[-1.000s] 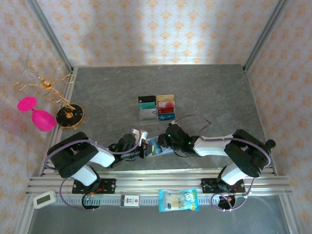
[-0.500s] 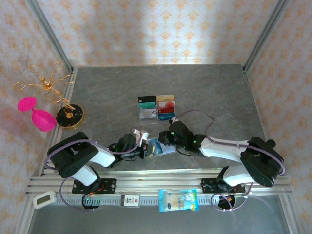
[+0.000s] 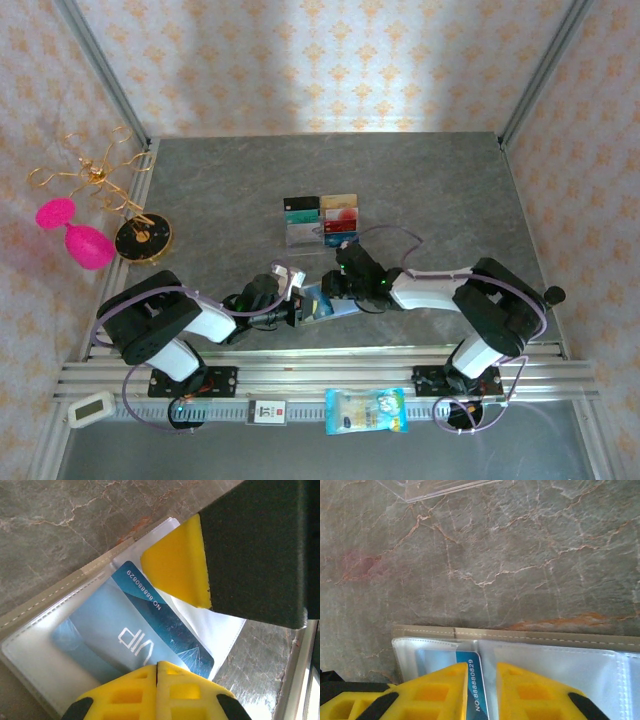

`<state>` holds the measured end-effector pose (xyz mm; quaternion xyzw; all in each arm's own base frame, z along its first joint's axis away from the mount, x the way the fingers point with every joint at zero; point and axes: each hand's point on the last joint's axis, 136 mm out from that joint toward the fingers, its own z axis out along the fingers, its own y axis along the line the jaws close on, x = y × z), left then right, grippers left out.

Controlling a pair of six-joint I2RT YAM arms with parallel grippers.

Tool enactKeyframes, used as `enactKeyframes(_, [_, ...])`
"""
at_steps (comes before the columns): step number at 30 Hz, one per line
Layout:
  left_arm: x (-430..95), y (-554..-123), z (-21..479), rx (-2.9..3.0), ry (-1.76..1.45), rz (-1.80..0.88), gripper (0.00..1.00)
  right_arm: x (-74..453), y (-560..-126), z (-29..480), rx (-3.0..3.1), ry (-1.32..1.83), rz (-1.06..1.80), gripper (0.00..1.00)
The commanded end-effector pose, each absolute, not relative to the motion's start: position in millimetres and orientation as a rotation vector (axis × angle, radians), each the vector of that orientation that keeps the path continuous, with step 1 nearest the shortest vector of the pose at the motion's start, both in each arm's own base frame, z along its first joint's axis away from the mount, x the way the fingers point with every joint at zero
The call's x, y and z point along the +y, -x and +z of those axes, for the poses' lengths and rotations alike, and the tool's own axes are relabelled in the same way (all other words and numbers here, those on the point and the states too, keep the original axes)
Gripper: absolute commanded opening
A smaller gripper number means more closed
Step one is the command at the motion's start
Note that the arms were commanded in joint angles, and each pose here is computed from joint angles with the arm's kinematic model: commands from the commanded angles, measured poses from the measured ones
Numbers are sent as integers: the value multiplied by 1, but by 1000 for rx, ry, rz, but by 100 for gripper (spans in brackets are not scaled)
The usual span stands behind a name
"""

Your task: Take the credit cards out of the card holder

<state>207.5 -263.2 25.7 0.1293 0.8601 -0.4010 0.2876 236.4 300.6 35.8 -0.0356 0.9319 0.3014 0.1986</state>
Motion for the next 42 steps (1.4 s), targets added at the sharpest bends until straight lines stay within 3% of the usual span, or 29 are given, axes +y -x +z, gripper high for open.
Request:
enactKeyframes(1, [-253,-194,0,2422,-364,-1029,0,294,-237,25,2634,111,777,21])
enactKeyframes(11, [-254,-194,-1,2422,-348,-1053,0,318,-213,29,2659,301,993,18])
enactKeyframes(16, [-254,-193,-2,2424,-341,-1066,0,306,-219,25,2669,220,902,0])
enactKeyframes(29, [-251,-193,2,2418,-308,-1067,0,293,-223,29,2662,-134,979,0])
enactKeyframes(35, [-249,-193,2,2417,-297,-1054,7,279,-222,26,2686,-196,898,0])
enactKeyframes(42, [-247,-193,2,2415,-295,-1055,8,274,-221,32,2686,-146,869,0])
